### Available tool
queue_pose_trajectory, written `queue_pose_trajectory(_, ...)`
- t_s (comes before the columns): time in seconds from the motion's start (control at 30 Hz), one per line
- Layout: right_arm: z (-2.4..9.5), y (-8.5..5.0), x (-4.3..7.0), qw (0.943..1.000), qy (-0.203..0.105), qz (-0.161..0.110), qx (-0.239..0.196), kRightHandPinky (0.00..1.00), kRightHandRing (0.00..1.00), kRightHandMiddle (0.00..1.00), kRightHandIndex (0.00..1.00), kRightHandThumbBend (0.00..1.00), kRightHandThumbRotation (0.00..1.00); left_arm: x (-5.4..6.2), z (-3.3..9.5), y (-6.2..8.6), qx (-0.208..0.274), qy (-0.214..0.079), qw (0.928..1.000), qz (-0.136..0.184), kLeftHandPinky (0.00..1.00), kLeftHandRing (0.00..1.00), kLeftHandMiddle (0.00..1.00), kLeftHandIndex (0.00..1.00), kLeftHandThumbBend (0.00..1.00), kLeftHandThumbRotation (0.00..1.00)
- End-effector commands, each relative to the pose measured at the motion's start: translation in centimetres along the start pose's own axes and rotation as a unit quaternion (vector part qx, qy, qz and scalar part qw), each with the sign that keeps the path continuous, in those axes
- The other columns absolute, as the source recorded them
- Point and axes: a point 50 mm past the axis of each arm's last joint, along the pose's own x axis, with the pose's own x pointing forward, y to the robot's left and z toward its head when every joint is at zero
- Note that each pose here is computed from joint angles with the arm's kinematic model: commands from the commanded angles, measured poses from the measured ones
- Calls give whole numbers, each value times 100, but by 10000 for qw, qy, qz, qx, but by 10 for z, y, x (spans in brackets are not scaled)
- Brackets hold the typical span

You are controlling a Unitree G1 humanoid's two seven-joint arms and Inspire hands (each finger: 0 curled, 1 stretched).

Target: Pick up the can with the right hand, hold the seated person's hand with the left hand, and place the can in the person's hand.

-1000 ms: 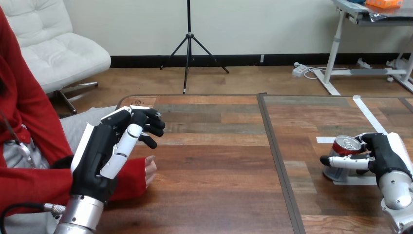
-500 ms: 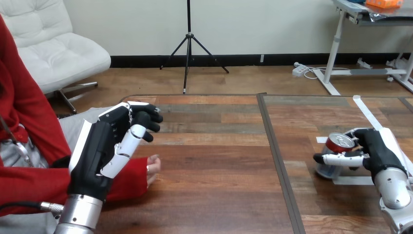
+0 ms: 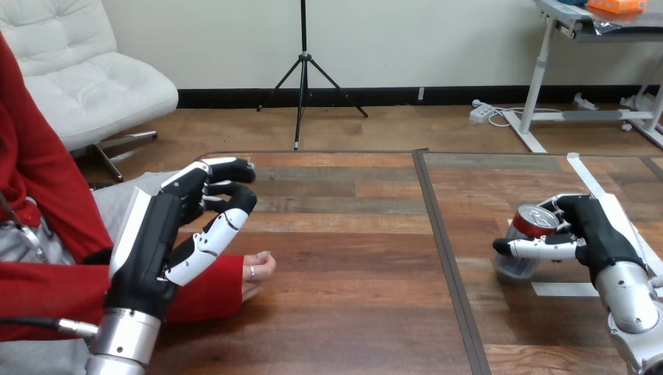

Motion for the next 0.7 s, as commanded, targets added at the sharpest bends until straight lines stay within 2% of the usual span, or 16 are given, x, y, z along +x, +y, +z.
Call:
queue_pose_trajectory(0.0,50,-14,15,9940,-1060,-234,150,31,34,40,45,88,0,12,20,8,480,-417,9980,-24,58,69,73,72,71,66)
queue_pose_trajectory(0.3,59,-15,14,9897,-1396,-236,219,25,28,37,44,88,0,11,27,9,1194,-420,9919,-137,59,71,76,75,78,64)
queue_pose_trajectory(0.67,66,-17,13,9856,-1653,-228,277,28,32,40,44,88,0,12,33,9,1996,-353,9779,-502,63,77,81,80,90,60)
